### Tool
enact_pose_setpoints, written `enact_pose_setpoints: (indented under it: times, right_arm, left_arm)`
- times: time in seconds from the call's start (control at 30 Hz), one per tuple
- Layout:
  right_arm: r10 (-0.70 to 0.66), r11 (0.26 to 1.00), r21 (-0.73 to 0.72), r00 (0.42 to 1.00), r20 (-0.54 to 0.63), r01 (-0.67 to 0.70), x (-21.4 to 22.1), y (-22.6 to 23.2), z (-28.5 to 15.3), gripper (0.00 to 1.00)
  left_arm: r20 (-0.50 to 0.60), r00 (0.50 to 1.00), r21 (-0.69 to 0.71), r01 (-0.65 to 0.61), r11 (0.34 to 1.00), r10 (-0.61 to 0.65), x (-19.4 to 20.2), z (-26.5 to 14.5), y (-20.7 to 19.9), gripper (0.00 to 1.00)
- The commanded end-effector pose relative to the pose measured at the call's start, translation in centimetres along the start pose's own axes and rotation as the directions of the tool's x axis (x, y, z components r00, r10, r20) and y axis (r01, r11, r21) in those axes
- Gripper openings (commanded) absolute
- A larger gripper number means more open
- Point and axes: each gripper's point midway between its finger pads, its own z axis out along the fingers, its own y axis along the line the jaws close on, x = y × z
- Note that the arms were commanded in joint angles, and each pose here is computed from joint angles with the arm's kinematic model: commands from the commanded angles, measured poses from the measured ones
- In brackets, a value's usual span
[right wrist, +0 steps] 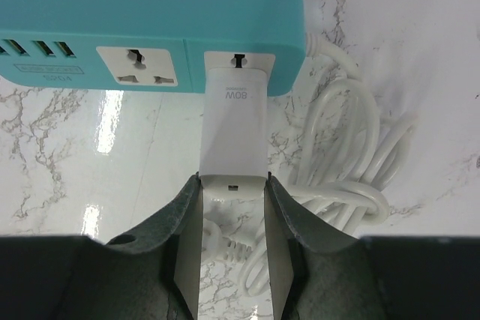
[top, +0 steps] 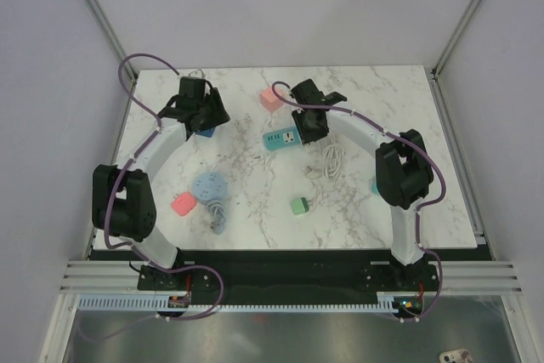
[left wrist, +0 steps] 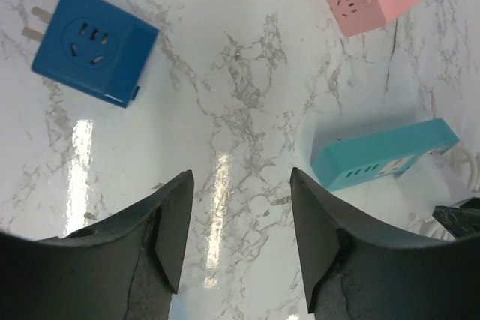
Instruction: Insert the plug
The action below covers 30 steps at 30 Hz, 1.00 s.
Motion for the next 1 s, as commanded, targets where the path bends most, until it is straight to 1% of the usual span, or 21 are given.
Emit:
enact_pose_setpoints:
  times: [0.0, 0.07, 0.1, 0.17, 0.2, 0.23, 0.33, 0.4, 0.5, 0.57, 0.67, 0.7, 0.73, 0.77, 0.83, 0.87, 0.9, 0.93, 0.97]
  right_arm:
    - [0.015, 0.999, 0.038, 0.999, 0.041, -0.017, -1.7, -1.2, -2.5, 0.15]
    - [0.008, 0.999, 0.041, 0.999, 0.044, -0.009, -2.2, -1.3, -2.2, 0.19]
    - [0.005, 0.999, 0.041, 0.999, 0.050, -0.007, -2.5, -1.3, -2.1, 0.26]
    - [0.001, 0.999, 0.044, 0.997, 0.080, -0.004, -3.9, -1.5, -2.5, 0.33]
    - [0.000, 0.999, 0.043, 0.996, 0.088, -0.004, -4.4, -1.6, -2.7, 0.39]
    - [0.003, 0.999, 0.040, 0.993, 0.118, -0.007, -5.6, -1.6, -3.4, 0.42]
    - [0.008, 0.999, 0.035, 0.986, 0.166, -0.014, -7.6, -1.9, -5.0, 0.49]
    - [0.006, 1.000, 0.027, 0.983, 0.185, -0.011, -8.2, -1.9, -5.7, 0.54]
    - [0.004, 1.000, 0.023, 0.979, 0.205, -0.009, -8.7, -2.0, -6.8, 0.57]
    - [0.006, 1.000, 0.023, 0.980, 0.200, -0.011, -8.2, -2.1, -7.2, 0.57]
    - [0.028, 1.000, 0.002, 0.981, 0.191, -0.029, -6.9, -2.0, -8.2, 0.58]
    - [0.039, 0.999, -0.008, 0.976, 0.214, -0.038, -6.9, -2.0, -9.3, 0.58]
    - [0.047, 0.999, -0.014, 0.983, 0.180, -0.045, -5.3, -1.9, -8.7, 0.58]
    - [0.063, 0.998, -0.042, 0.982, 0.175, -0.057, -4.0, -1.6, -8.9, 0.57]
    - [0.084, 0.995, -0.068, 0.981, 0.176, -0.073, -2.8, -1.3, -9.1, 0.56]
    - [0.099, 0.992, -0.091, 0.977, 0.190, -0.083, -2.6, -1.0, -9.3, 0.55]
    - [0.101, 0.992, -0.096, 0.979, 0.177, -0.085, -1.2, -1.0, -9.4, 0.55]
    - [0.105, 0.991, -0.102, 0.979, 0.175, -0.088, -0.8, -0.9, -9.6, 0.55]
    - [0.113, 0.988, -0.124, 0.978, 0.173, -0.092, -0.4, -0.6, -9.8, 0.54]
  left_arm:
    - [0.053, 0.998, -0.042, 0.032, 0.999, -0.030, -1.7, -1.6, 1.7, 0.63]
    - [0.053, 0.998, -0.052, 0.036, 0.998, -0.033, -1.8, -1.6, 2.1, 0.66]
    - [0.055, 0.998, -0.057, 0.039, 0.998, -0.036, -2.0, -1.6, 2.5, 0.69]
    - [0.054, 0.998, -0.063, 0.031, 0.998, -0.027, -2.1, -1.6, 2.8, 0.72]
    - [0.055, 0.998, -0.066, 0.025, 0.997, -0.022, -2.2, -1.6, 3.0, 0.73]
    - [0.056, 0.998, -0.073, 0.008, 0.997, -0.004, -2.3, -1.6, 3.2, 0.73]
    - [0.052, 0.999, -0.100, -0.012, 0.995, 0.017, -2.3, -1.2, 3.9, 0.74]
    - [0.052, 0.998, -0.123, -0.017, 0.992, 0.023, -2.4, -1.1, 4.6, 0.74]
    - [0.034, 0.999, -0.120, -0.029, 0.992, 0.033, -2.1, -1.0, 4.8, 0.74]
    - [0.004, 0.999, -0.077, -0.053, 0.996, 0.053, -1.2, -1.1, 4.2, 0.72]
    - [-0.005, 0.997, -0.058, -0.080, 0.995, 0.080, -0.6, -1.7, 4.2, 0.72]
    - [-0.021, 0.996, -0.017, -0.089, 0.996, 0.089, -0.1, -2.1, 3.6, 0.72]
    - [-0.027, 0.995, 0.003, -0.091, 0.996, 0.091, 0.1, -2.3, 3.2, 0.71]
    - [-0.038, 0.995, 0.039, -0.090, 0.995, 0.091, 0.8, -3.0, 2.7, 0.71]
    - [-0.049, 0.993, 0.073, -0.100, 0.992, 0.103, 1.5, -3.7, 2.3, 0.70]
    - [-0.048, 0.992, 0.097, -0.113, 0.989, 0.118, 2.1, -4.5, 2.0, 0.67]
    - [-0.047, 0.991, 0.108, -0.123, 0.987, 0.129, 2.4, -5.0, 1.8, 0.66]
    - [-0.044, 0.989, 0.125, -0.132, 0.983, 0.139, 2.7, -5.5, 1.6, 0.66]
    - [-0.048, 0.984, 0.167, -0.163, 0.972, 0.173, 3.7, -6.4, 1.0, 0.66]
